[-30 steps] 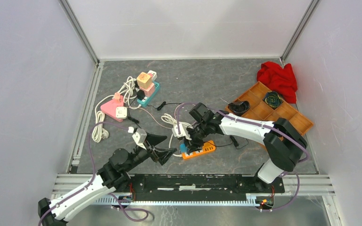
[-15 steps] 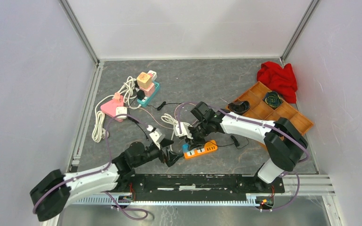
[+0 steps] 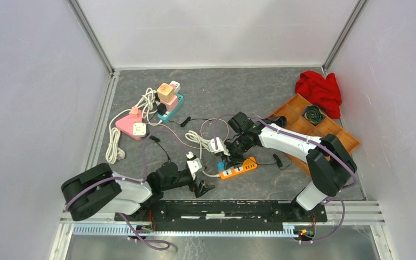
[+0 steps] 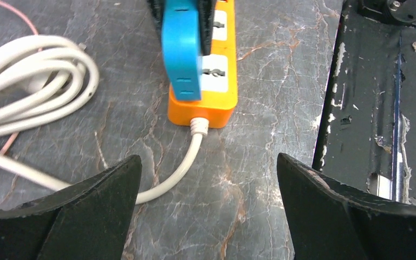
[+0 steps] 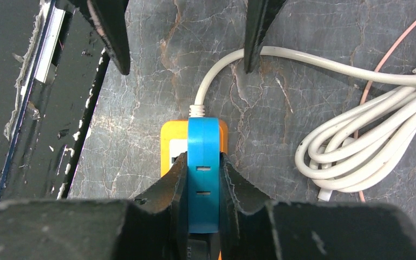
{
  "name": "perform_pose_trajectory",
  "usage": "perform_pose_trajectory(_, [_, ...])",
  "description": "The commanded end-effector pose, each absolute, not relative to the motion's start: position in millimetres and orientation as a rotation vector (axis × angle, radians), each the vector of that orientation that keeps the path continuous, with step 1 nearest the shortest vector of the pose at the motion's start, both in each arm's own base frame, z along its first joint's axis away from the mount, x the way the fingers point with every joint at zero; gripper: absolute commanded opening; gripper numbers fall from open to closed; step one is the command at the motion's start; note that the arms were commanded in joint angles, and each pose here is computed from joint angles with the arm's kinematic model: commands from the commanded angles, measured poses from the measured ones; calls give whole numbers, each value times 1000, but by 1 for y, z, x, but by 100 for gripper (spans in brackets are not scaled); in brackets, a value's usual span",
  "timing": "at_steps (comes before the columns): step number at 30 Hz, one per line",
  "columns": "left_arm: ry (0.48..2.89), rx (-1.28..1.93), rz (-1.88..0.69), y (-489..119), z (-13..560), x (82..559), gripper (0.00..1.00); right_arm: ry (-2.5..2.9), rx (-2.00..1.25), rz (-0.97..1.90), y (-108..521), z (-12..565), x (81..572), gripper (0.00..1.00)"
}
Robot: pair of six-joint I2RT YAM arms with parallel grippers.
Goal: Pull the plug off the socket
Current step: Remove the plug from the socket.
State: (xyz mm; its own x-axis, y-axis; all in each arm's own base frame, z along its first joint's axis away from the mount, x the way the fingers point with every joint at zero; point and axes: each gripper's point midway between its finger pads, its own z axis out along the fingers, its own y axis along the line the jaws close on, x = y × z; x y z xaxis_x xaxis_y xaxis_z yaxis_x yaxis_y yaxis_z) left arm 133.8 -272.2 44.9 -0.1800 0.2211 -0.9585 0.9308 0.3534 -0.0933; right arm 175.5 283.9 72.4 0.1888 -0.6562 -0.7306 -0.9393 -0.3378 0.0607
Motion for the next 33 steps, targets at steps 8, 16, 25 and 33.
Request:
perform_pose_trajectory(8, [1366,1061,-771,-310,81,161,100,1386,-1984,1027,293,109,179,0])
perform_pose_trajectory(16, [1382,1000,-766,-313,70,169,96,1394,-1977,1075,292,104,176,0])
perform_pose_trajectory(25, [1371,970,-852,-323,63,163,88,1420,-1978,1080,291,95,177,0])
perform_pose_trajectory(33, [1362,1000,-880,-330,56,160,83,1423,-1980,1088,292,92,176,0])
